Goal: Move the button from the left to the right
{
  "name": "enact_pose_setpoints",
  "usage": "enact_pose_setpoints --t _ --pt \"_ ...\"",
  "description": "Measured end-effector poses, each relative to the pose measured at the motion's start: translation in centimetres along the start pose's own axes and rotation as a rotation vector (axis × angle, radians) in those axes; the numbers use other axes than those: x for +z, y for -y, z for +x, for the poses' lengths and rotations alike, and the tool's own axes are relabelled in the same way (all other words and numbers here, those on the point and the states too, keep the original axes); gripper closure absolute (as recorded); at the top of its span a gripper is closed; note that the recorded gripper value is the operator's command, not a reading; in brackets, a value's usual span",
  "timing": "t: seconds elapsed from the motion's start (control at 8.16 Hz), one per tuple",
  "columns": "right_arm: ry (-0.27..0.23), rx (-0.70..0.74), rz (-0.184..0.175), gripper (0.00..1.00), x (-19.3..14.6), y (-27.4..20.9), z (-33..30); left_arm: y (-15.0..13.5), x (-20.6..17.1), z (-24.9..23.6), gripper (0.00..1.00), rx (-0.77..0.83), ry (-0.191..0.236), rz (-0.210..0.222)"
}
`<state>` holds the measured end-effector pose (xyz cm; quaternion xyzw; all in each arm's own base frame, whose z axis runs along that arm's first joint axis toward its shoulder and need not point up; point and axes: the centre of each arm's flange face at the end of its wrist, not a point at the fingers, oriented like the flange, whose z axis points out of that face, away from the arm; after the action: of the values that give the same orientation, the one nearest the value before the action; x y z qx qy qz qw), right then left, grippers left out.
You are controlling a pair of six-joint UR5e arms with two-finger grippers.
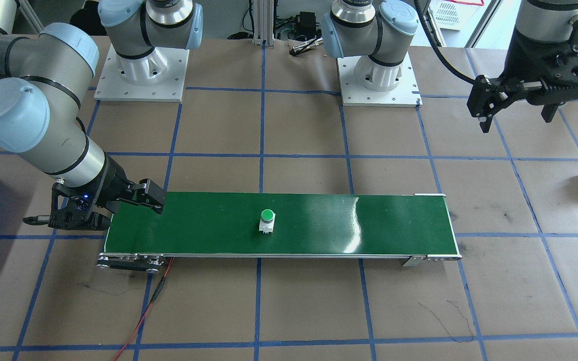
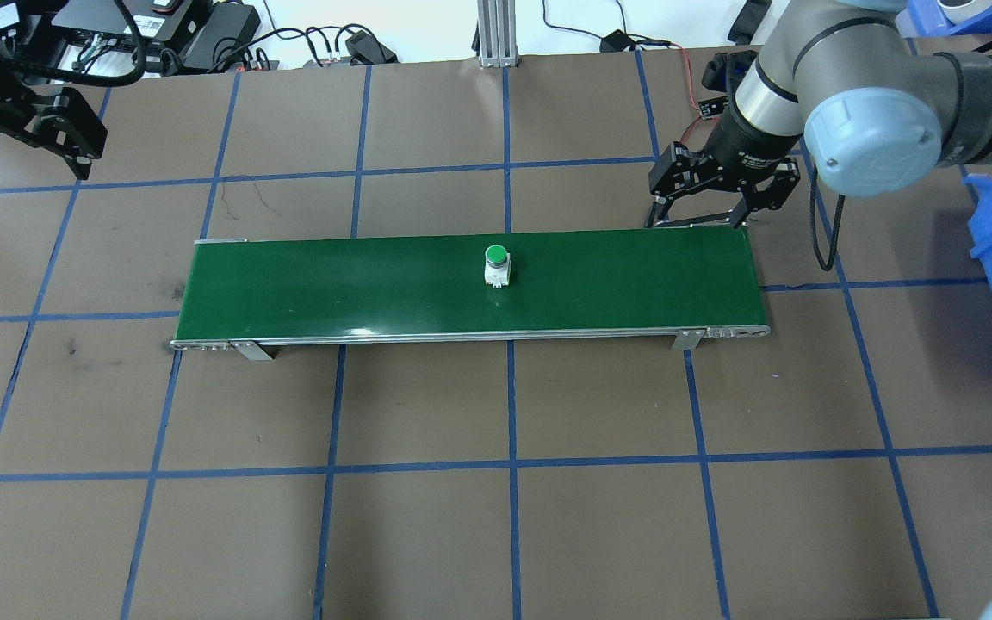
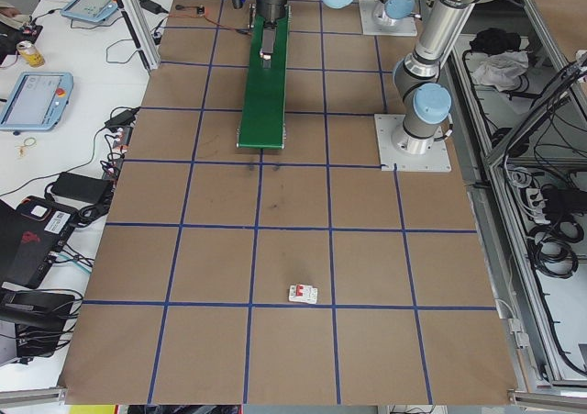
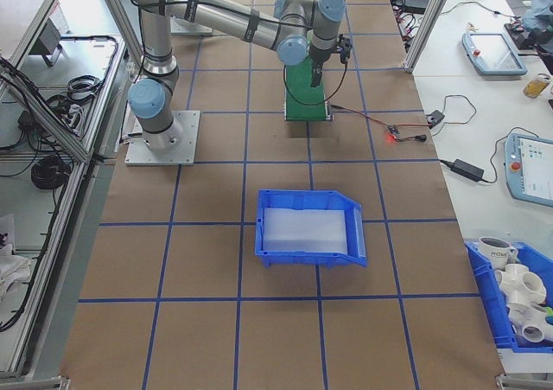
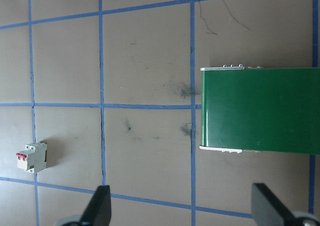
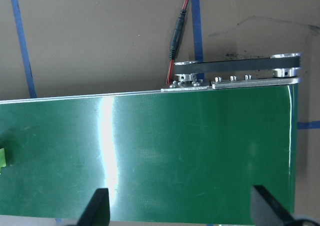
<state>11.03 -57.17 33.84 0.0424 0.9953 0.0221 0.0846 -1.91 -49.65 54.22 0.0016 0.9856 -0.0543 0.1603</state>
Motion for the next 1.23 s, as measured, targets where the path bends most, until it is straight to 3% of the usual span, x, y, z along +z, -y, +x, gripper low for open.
enact_pose_setpoints --t 0.61,0.98,1.23 --pt "0.003 0.118 0.001 0.01 0.0 -0.2 -0.4 0.6 2.5 -0.2 0.00 -0.009 0.021 -0.050" --pt "-0.001 0.108 0.004 0.01 0.5 -0.7 -2.6 0.9 3.6 1.0 0.00 -0.081 -0.078 -0.044" --pt "-0.004 0.103 0.006 0.04 0.9 -1.1 -4.1 0.9 3.8 1.2 0.00 -0.133 -0.090 -0.051"
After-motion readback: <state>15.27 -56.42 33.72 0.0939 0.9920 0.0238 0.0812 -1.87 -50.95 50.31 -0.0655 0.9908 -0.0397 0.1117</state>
